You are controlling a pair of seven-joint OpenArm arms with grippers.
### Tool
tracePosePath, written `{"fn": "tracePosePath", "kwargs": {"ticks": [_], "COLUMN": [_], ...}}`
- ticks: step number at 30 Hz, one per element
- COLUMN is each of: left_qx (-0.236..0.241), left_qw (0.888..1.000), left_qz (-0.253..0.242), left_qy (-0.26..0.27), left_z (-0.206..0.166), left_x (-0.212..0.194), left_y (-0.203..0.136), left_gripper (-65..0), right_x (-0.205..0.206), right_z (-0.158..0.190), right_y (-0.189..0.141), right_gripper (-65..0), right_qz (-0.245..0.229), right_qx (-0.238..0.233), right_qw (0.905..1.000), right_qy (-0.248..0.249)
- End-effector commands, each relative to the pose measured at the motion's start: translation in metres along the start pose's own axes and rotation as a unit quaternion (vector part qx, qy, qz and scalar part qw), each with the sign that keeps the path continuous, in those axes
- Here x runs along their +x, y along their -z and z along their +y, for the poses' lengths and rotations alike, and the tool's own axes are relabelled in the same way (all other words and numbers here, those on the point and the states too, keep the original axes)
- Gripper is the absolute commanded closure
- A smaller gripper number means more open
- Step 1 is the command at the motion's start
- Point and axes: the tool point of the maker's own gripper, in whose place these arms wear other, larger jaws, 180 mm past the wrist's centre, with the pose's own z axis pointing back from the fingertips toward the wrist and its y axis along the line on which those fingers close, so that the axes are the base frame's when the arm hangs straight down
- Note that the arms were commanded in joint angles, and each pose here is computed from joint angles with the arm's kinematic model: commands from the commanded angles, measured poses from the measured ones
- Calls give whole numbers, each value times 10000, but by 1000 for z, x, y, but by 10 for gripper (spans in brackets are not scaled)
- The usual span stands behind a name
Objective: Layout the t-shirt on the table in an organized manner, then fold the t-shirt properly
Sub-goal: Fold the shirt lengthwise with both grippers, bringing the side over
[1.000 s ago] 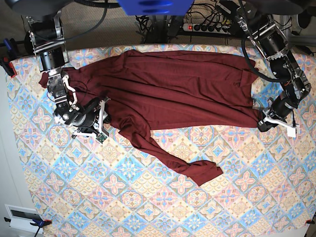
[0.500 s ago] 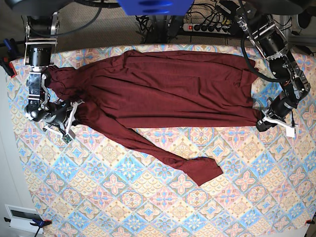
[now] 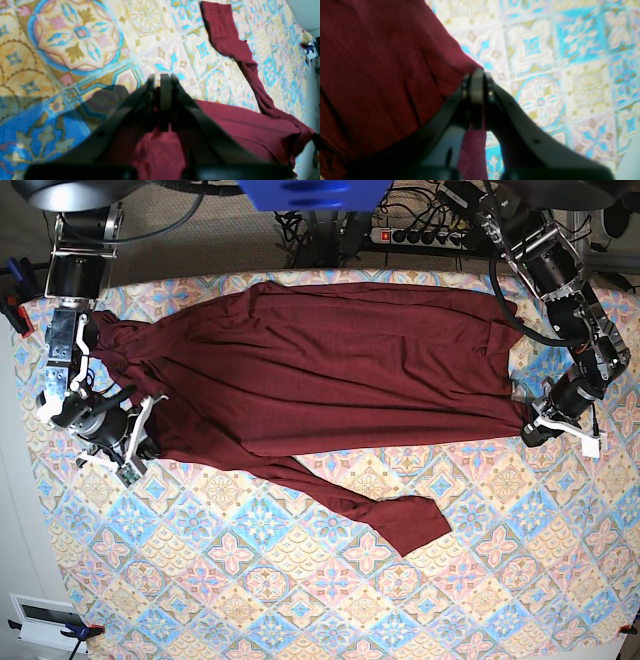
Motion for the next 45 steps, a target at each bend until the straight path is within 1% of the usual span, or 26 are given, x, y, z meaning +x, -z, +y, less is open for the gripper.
{"fn": "tracePosePath", "kwargs": {"ticks": [1,4,7,11,14,17,19,22,27,31,34,38,39,41,42,43,45], "left_qx": [-132,-306,-487,-468,-486,-440,-429,-469,-488,-517,-496,-503,-548,-555,-595,-664,-721], "left_qw": [9993,9988,9977,9974,9976,9983,9985,9987,9975,9954,9949,9945,9931,9881,9834,9796,9770], "left_qz": [-328,-381,-438,-502,-472,-376,-305,-18,452,752,833,875,984,1360,1613,1765,1856], "left_qy": [105,-38,-173,-217,-109,95,118,177,245,278,283,292,323,466,588,701,769], "left_z": [-7,-8,-7,9,7,4,4,0,-2,-4,-2,-3,-7,-8,-12,-18,-23], "left_x": [24,24,25,26,20,10,3,-15,-47,-68,-74,-76,-80,-90,-98,-100,-101], "left_y": [-5,-11,-20,-43,-54,-62,-64,-59,-54,-53,-53,-52,-50,-51,-50,-46,-44], "left_gripper": [0,0,0,0,0,0,0,0,0,0,-1,-2,-2,-3,-9,-22,-53], "right_x": [11,10,3,-8,-19,-29,-35,-48,-71,-77,-81,-87,-86,-86,-85,-85,-85], "right_z": [-8,6,11,20,26,37,44,51,36,28,25,28,31,35,35,36,36], "right_y": [-10,-18,-32,-49,-59,-65,-67,-69,-85,-98,-107,-109,-108,-105,-105,-105,-105], "right_gripper": [0,0,0,0,0,0,0,0,0,0,0,0,0,0,0,0,0], "right_qz": [-172,-206,-220,-190,-100,-7,60,188,409,304,230,372,374,364,356,357,357], "right_qx": [-132,-94,-195,-279,-312,-241,-179,-97,-384,-466,-487,-364,-327,-253,-253,-246,-246], "right_qw": [9997,9993,9990,9986,9986,9987,9988,9990,9983,9983,9979,9983,9985,9988,9988,9988,9988], "right_qy": [-127,-296,-332,-403,-404,-448,-456,-397,-173,161,366,253,244,226,226,224,224]}}
